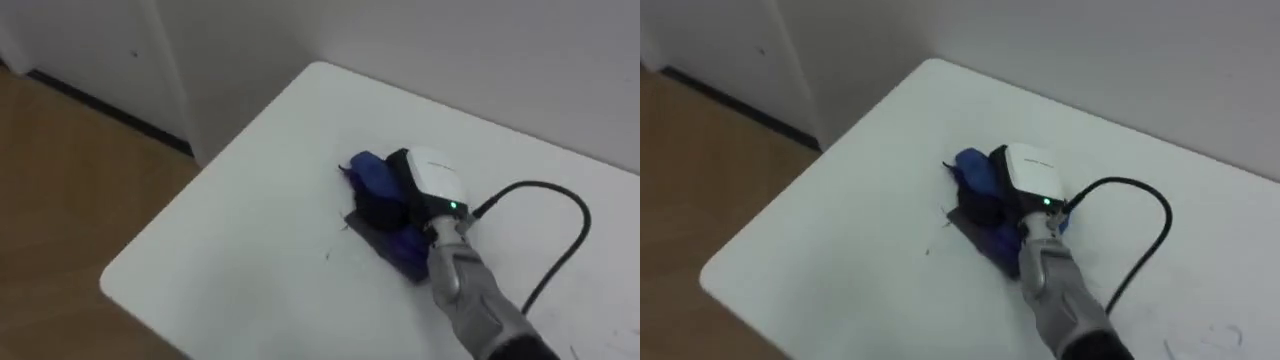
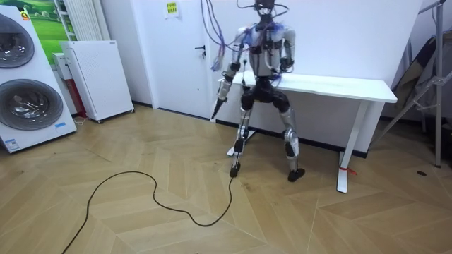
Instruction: Wipe table
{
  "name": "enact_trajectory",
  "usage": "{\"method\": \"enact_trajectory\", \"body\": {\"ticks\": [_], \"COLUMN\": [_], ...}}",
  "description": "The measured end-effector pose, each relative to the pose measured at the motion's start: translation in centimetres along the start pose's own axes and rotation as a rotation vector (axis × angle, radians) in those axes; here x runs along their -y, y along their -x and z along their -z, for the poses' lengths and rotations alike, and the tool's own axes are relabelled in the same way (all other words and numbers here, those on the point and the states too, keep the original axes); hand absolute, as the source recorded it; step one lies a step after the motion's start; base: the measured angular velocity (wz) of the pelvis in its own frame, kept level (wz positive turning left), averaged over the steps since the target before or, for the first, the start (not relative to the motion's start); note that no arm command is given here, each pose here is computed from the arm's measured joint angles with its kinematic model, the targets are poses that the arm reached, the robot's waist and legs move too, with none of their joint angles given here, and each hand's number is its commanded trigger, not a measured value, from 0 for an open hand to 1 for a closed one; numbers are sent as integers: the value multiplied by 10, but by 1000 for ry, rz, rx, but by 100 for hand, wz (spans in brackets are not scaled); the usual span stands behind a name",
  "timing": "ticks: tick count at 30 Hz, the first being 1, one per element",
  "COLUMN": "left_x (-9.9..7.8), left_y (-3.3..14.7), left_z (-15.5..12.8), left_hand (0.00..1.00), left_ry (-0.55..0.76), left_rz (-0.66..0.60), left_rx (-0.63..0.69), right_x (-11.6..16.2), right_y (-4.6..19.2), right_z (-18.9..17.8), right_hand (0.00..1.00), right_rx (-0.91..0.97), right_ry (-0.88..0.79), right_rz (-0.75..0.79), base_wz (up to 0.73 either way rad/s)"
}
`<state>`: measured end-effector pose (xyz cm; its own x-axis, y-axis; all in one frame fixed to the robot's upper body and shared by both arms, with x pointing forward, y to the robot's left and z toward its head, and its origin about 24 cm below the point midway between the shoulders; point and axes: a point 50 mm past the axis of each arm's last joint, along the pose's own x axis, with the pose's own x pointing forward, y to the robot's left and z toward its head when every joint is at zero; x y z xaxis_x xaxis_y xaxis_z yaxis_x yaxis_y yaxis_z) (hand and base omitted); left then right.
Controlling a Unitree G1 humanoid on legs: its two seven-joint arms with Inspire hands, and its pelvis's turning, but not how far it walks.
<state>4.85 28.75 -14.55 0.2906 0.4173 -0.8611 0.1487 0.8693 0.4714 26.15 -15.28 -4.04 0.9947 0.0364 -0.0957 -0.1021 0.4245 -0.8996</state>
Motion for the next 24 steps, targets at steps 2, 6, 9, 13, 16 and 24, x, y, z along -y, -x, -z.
{"method": "enact_trajectory", "body": {"ticks": [2,6,9,13,16,24], "left_x": [7,13,16,26,30,32], "left_y": [0,3,4,6,7,18], "left_z": [-6,2,10,10,13,54], "left_hand": [0,0,0,0,0,0], "left_ry": [-5,3,-5,-40,-58,51], "left_rz": [15,16,19,43,64,85], "left_rx": [22,12,-14,-15,-41,-166], "right_x": [0,11,18,29,34,21], "right_y": [8,32,35,18,6,1], "right_z": [15,64,78,67,54,19], "right_hand": [100,100,100,100,100,100], "right_rx": [-32,-183,-251,-223,-210,-30], "right_ry": [15,60,92,85,91,117], "right_rz": [3,51,62,84,65,-26], "base_wz": [-2,-5,-11,2,-4,-53]}}
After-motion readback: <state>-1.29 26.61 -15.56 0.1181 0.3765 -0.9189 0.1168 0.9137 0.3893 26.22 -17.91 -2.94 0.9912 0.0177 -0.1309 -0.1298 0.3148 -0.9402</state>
